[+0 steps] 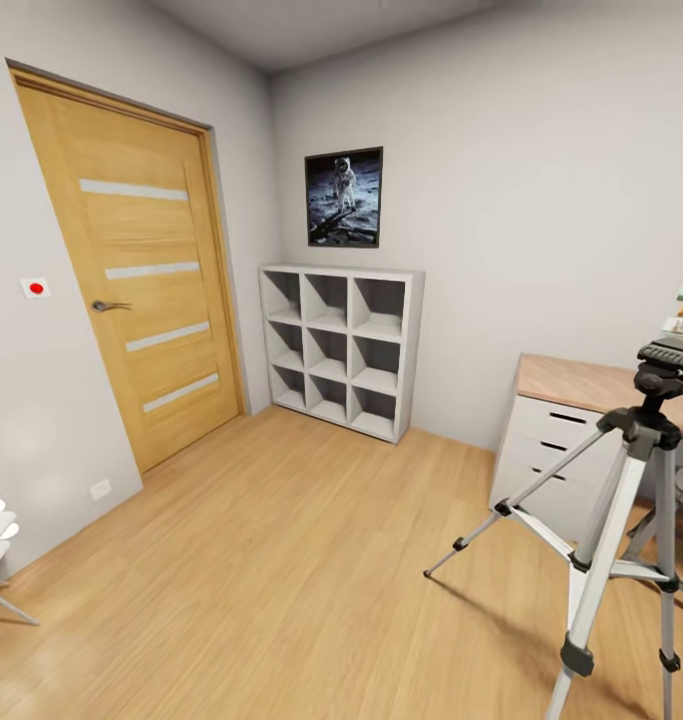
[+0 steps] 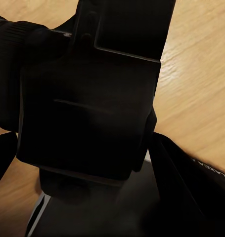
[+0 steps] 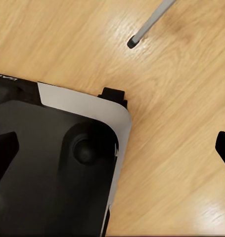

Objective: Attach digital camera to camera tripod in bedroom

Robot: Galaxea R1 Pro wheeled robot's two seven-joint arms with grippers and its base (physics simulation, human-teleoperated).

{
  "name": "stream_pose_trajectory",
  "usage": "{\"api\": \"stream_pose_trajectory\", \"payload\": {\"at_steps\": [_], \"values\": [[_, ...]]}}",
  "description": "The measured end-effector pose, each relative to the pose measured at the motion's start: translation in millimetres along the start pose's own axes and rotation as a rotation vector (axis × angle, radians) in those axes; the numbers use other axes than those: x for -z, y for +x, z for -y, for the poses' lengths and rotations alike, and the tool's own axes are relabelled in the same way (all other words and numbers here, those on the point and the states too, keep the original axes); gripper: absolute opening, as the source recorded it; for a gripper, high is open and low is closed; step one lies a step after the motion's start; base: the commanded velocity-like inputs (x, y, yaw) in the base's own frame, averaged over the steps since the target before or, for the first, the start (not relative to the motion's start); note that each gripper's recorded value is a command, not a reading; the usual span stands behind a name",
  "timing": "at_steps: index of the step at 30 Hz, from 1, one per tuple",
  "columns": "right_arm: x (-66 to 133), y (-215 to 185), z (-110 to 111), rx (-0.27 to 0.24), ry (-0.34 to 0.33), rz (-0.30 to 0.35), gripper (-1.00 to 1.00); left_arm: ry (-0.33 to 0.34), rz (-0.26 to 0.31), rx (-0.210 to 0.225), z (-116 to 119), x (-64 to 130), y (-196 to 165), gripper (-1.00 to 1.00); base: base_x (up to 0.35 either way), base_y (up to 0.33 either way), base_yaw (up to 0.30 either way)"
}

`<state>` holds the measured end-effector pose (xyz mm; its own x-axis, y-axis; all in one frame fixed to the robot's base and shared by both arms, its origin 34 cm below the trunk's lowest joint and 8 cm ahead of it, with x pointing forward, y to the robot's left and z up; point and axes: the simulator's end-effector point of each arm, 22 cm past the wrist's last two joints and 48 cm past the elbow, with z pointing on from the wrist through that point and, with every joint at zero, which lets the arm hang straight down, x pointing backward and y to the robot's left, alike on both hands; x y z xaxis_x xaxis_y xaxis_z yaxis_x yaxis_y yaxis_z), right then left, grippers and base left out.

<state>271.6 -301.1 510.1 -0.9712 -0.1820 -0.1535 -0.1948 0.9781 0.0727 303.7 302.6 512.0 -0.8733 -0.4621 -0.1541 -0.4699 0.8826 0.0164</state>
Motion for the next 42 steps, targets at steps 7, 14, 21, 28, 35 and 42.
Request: {"api": "stream_pose_trajectory", "payload": {"at_steps": [7, 14, 21, 28, 35, 42], "values": [[10.1, 5.6, -2.2, 0.001, -0.002, 0.000, 1.00, -0.002, 0.004, 0.000, -2.4, 9.8, 1.2, -1.00, 0.000, 0.000, 0.000], [19.5, 5.7, -5.0, 0.001, -0.004, -0.002, 1.00, -0.003, 0.009, 0.001, -3.2, 19.5, -0.1, -1.00, 0.000, 0.000, 0.000], [28.3, 4.2, -10.0, -0.001, -0.008, -0.001, 1.00, -0.003, 0.024, 0.003, -3.8, 29.1, -4.1, -1.00, 0.000, 0.000, 0.000], [37.0, 2.6, -12.2, -0.026, -0.006, 0.004, 1.00, -0.003, 0.044, 0.004, -4.6, 38.4, -9.0, -1.00, 0.000, 0.000, -0.137], [45.9, 0.2, -2.4, -0.084, 0.045, 0.015, 1.00, -0.003, 0.048, 0.005, -5.3, 47.2, -10.1, -1.00, 0.000, 0.000, -0.280], [54.6, 0.2, -0.8, -0.086, 0.055, 0.017, 1.00, -0.003, 0.048, 0.005, -6.1, 55.7, -10.2, -1.00, 0.000, 0.000, -0.289]]}}
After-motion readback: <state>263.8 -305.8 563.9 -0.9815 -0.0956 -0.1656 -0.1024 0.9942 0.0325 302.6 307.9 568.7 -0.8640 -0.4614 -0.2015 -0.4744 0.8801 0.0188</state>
